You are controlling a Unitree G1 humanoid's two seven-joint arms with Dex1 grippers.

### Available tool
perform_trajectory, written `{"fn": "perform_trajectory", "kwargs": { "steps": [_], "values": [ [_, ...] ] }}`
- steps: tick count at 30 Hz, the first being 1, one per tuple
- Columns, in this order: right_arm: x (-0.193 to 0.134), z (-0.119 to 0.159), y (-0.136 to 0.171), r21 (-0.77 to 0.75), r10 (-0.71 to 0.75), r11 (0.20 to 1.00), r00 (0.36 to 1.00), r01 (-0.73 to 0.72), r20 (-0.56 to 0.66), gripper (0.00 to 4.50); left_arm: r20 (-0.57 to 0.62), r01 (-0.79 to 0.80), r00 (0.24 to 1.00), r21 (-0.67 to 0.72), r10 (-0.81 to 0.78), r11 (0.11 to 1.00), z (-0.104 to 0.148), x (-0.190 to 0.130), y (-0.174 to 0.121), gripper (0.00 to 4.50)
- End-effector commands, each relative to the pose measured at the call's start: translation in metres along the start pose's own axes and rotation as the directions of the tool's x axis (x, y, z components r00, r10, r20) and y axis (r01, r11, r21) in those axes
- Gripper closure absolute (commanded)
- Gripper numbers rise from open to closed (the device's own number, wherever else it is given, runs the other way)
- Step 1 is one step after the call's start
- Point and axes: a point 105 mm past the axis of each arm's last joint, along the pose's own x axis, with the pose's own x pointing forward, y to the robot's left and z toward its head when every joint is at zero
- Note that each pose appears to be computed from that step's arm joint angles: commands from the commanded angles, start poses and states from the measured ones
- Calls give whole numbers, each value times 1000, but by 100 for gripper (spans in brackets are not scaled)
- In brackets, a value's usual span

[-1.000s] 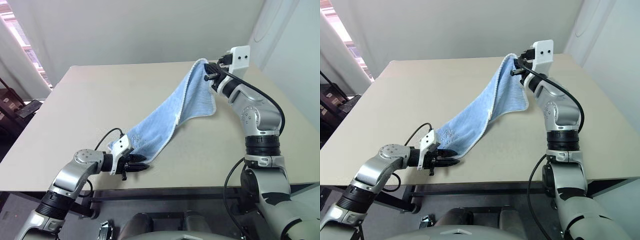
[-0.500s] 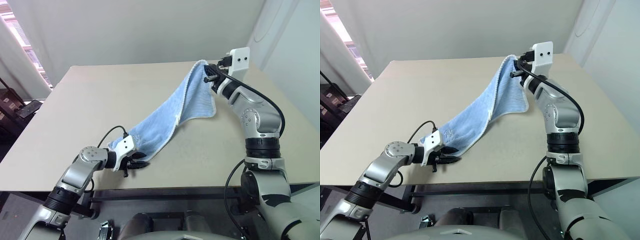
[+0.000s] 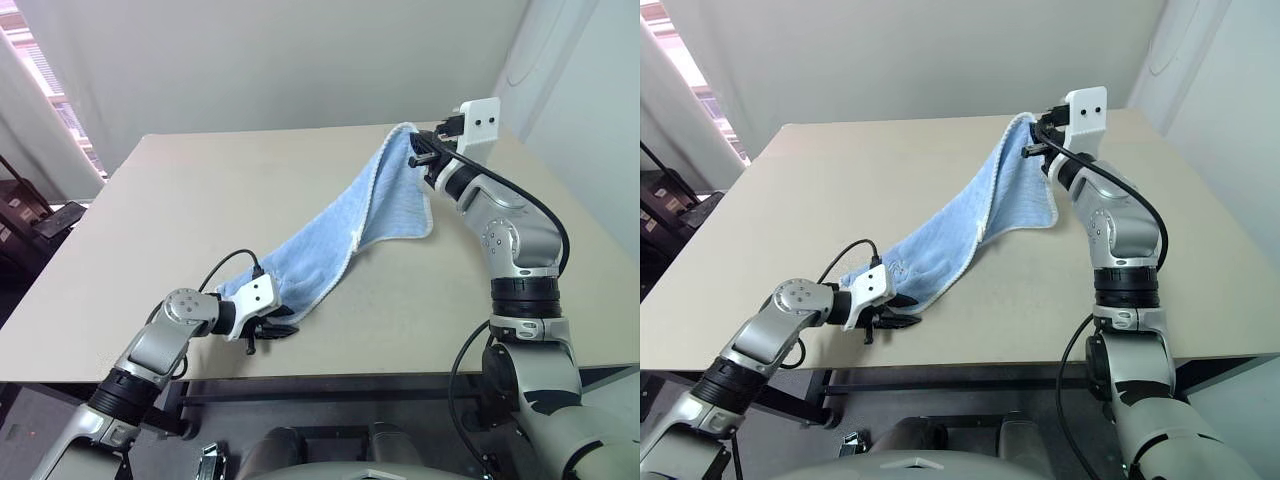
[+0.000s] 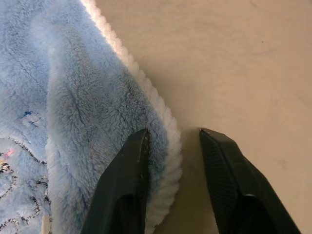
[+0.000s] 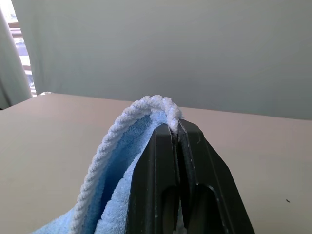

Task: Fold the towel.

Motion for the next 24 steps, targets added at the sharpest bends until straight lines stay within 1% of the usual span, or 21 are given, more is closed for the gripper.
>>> {"fn": "perform_trajectory", "kwargs": {
  "steps": [1, 2, 3, 9, 11, 13, 15, 18, 21, 24],
  "values": [
    [-4, 23, 0, -25, -2, 1000, 997, 4, 72, 450, -90, 37, 995, -79, -44, 996, -25, 3, -8, 402],
    [-4, 24, 0, -26, -3, 1000, 997, 4, 72, 450, -87, 43, 995, -90, -51, 995, -26, 4, -9, 439],
    [-5, 24, -1, -27, -4, 1000, 997, 6, 72, 450, -84, 52, 995, -99, -61, 994, -26, 4, -10, 448],
    [-7, 22, -2, -27, -12, 1000, 998, 13, 66, 450, -101, 28, 994, -123, -41, 992, -33, -1, -6, 448],
    [-7, 21, -2, -24, -10, 1000, 998, 12, 64, 450, -84, 12, 996, -135, -24, 991, -31, -4, -2, 448],
    [-7, 21, -2, -23, -9, 1000, 998, 11, 64, 450, -41, -9, 999, -157, 2, 988, -23, -10, 5, 448],
    [-7, 21, -3, -18, -16, 1000, 998, 17, 69, 450, 66, -85, 993, -202, 100, 976, 1, -29, 26, 448],
    [-7, 20, -12, -20, -38, 999, 997, 40, 71, 450, 177, -159, 961, -271, 211, 949, 27, -62, 54, 448],
    [-8, 21, -20, -29, -58, 998, 996, 60, 71, 450, 204, -251, 923, -320, 325, 913, 32, -94, 80, 448],
    [-8, 23, -26, -40, -70, 997, 995, 73, 75, 450, 225, -324, 884, -334, 409, 885, 35, -119, 98, 448]
  ]
}}
